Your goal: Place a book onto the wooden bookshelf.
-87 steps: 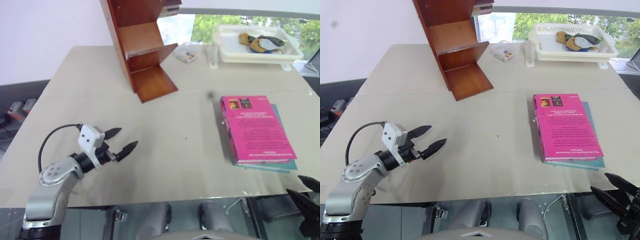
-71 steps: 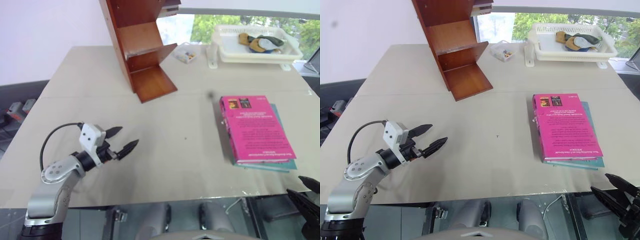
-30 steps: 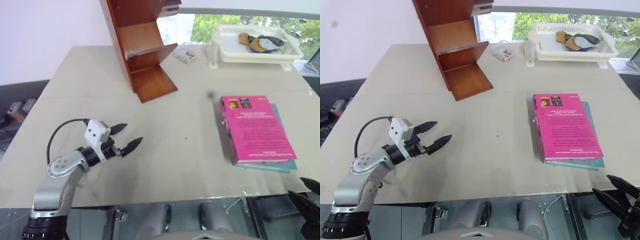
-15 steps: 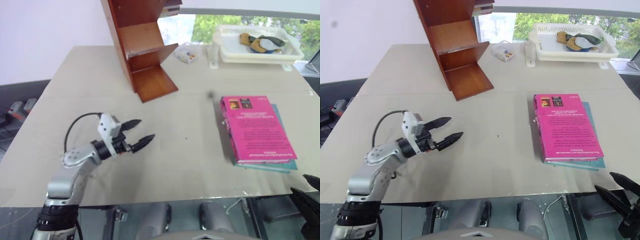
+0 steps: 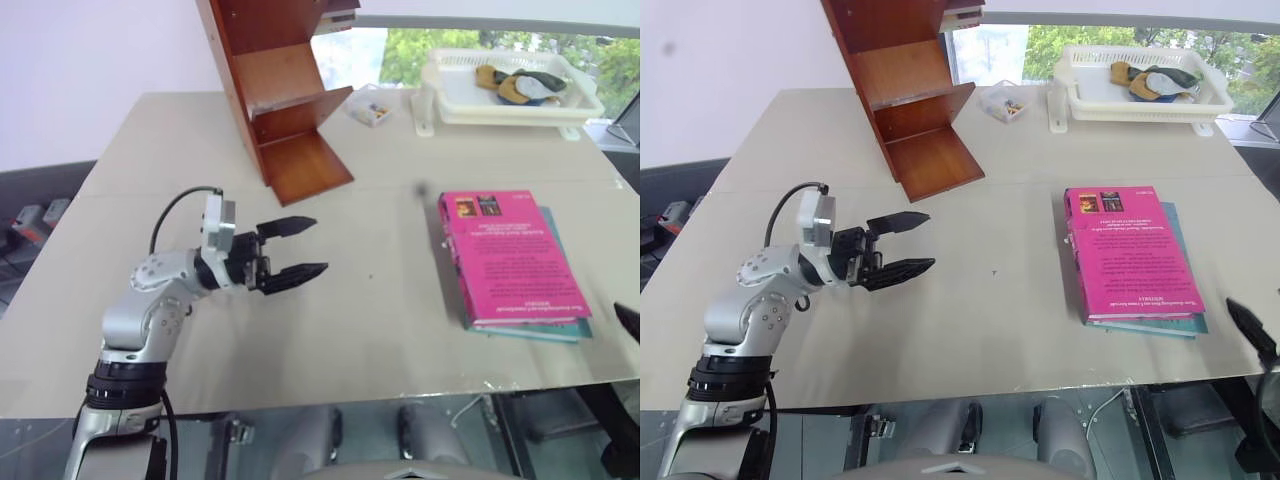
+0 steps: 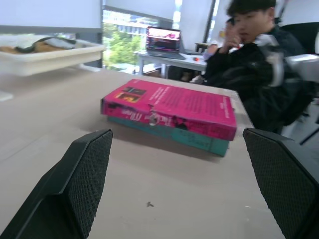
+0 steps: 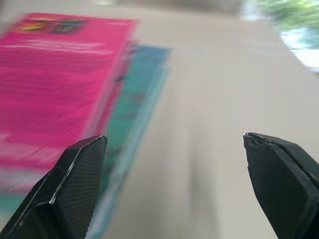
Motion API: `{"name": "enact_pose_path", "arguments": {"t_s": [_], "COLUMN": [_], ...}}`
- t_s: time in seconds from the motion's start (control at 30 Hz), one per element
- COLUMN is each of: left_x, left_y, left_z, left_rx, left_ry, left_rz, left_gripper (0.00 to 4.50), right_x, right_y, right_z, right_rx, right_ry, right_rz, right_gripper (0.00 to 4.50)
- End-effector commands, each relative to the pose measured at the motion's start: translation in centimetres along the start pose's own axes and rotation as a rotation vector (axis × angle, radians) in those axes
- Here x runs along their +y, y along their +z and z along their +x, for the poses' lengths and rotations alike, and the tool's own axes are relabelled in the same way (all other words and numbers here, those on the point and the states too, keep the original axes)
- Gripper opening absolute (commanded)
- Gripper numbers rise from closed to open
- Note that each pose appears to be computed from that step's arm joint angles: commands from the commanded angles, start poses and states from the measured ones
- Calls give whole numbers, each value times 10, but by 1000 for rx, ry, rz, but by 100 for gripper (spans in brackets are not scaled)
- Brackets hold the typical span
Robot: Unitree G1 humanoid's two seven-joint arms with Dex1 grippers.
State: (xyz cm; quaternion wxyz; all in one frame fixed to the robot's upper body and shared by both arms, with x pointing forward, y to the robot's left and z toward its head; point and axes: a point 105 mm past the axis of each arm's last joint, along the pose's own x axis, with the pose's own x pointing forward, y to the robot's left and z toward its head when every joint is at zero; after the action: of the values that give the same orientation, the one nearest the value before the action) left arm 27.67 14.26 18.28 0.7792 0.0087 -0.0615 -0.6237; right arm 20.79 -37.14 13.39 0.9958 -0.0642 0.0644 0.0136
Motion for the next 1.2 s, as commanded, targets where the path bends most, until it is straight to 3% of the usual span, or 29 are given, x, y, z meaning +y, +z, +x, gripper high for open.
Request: {"name": "enact_pose_path", "arguments": {"t_s": [0.03, 0.27, 0.5, 0.63, 0.77, 1.2], "left_x": [-3, -4, -3, -3, -5, -6], "left_y": [13, 22, 24, 24, 23, 20], "left_z": [-5, -18, -17, -15, -14, -15], "left_rx": [10, 97, 119, 111, 100, 99], "left_ry": [-39, -100, -115, -109, -92, -63], "left_rz": [77, 141, 178, 182, 172, 152], "left_gripper": [446, 446, 446, 446, 446, 446], "right_x": [-23, -29, -36, -25, 14, 62], "right_y": [1, 1, -29, -34, -38, -20], "right_z": [11, 47, 82, 97, 107, 139], "right_rx": [43, 56, 235, 264, 308, 240], "right_ry": [-171, -251, -309, -228, 25, 248], "right_rz": [-11, 33, 75, 57, 38, 56], "right_gripper": [450, 450, 450, 450, 450, 450]}}
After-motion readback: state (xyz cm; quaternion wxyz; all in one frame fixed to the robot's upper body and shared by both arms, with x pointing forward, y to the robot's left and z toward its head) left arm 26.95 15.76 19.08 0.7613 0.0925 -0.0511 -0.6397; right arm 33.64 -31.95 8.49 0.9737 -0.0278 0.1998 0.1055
